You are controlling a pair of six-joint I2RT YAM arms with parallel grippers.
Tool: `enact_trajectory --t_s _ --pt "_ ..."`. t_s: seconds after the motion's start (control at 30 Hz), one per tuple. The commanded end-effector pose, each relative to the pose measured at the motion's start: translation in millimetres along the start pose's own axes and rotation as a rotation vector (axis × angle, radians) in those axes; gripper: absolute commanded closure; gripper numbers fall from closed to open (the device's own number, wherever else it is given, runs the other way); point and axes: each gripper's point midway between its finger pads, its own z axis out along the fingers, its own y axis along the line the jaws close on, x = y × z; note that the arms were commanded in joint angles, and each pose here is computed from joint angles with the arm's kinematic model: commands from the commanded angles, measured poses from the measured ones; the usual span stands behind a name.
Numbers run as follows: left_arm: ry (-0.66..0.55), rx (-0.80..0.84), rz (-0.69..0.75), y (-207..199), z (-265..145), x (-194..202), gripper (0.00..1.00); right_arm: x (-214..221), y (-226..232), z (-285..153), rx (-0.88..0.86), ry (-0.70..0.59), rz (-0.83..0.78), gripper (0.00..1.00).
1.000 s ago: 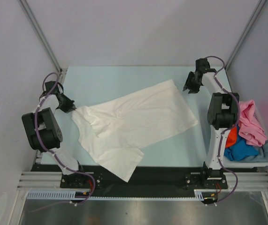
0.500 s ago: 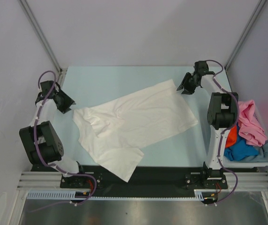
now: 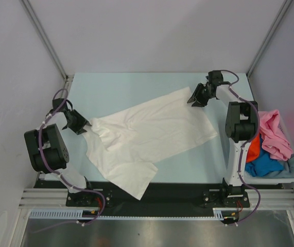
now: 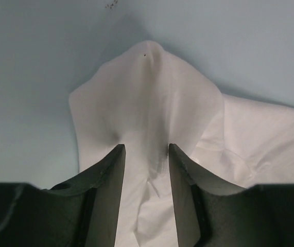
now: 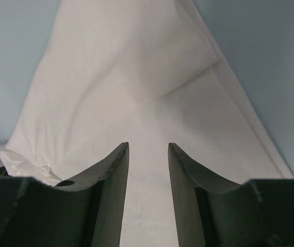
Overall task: Fold and stack the t-shirts
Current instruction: Fold the tshirt
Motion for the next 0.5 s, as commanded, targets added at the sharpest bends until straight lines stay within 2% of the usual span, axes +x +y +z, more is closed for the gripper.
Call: enact_trajectory --t_s 0.0,0.03,0.1,0.23,0.33,0.47 --pt "-0.008 0.052 -0.006 -11.2 9.2 -4.8 0.56 -4.7 16.7 -12.0 -0.051 -0.026 -0.01 0.59" --pt "-0.012 0.037 -0.003 -8.6 11.8 -7.6 0.63 -2.5 12.3 -9.1 -0.043 -0.02 -0.006 0.6" --pt "-0.011 0.02 0.002 -6.6 12.4 -9.5 0.72 -1.0 3.1 -3.6 -0.022 -0.015 0.001 0.63" --pt "-0.034 -0.041 0.029 6.5 8.1 -14.1 0.96 -1.9 -26.6 5.6 0.049 -0.024 0.033 0.65" --pt "-0.034 -0.068 0.036 14.6 6.7 -15.6 1.0 -2.1 -44.0 9.2 0.098 -0.026 0.043 0.65" --pt "-0.044 -0.09 0.056 17.5 2.3 -19.1 0.97 -8.3 -59.2 5.9 0.126 -0.034 0.052 0.65"
